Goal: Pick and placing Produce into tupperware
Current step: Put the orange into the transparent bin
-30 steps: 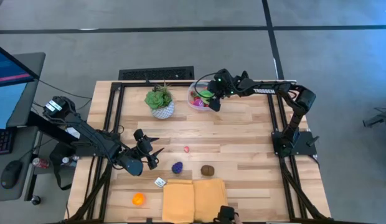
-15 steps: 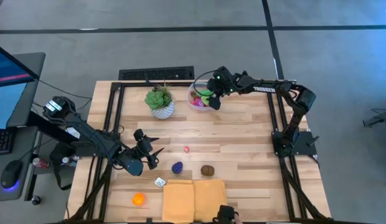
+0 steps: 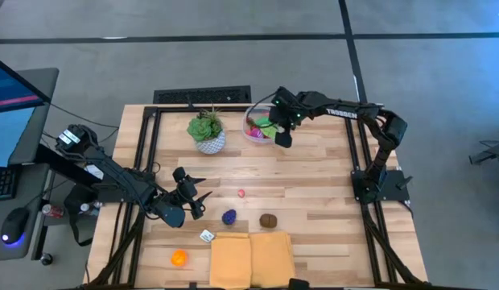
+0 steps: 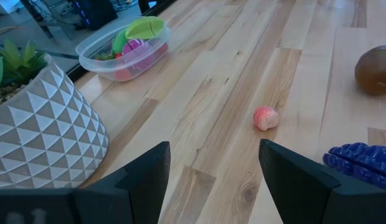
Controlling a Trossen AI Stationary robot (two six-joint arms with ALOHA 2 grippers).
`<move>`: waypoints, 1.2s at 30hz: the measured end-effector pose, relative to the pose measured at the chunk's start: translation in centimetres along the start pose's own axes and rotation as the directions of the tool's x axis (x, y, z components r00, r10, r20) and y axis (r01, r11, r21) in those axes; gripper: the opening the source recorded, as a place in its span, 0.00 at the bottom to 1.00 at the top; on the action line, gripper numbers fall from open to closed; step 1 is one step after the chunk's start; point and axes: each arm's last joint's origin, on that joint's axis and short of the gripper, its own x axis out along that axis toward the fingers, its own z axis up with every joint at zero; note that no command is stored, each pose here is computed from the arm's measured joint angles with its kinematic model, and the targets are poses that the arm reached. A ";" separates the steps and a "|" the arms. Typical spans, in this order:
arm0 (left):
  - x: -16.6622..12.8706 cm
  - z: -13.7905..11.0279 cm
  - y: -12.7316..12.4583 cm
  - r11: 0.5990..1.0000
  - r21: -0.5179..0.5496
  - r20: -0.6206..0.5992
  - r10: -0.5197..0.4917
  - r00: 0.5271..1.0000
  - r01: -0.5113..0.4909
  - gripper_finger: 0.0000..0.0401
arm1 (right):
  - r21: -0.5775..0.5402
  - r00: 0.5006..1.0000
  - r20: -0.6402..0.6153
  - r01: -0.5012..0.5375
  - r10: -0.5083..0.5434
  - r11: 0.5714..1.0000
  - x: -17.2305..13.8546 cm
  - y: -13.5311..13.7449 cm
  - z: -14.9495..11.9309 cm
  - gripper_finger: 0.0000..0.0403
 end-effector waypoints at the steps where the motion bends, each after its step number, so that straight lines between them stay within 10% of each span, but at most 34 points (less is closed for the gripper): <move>1: 0.0 0.0 0.0 1.000 0.000 0.000 0.000 1.000 0.000 0.59 | 0.019 1.000 -0.023 -0.009 0.009 1.000 -0.1 0.1 -0.1 0.83; 12: 0.0 0.0 0.0 1.000 0.000 0.000 0.000 1.000 0.000 0.59 | 0.121 0.962 -0.251 -0.079 0.108 0.990 -0.1 3.5 -1.4 0.84; 36: 0.0 -0.1 -0.1 1.000 -0.014 -0.017 -0.024 1.000 0.024 0.59 | -0.057 0.959 -0.253 -0.151 0.132 0.987 0.3 11.7 -0.5 0.83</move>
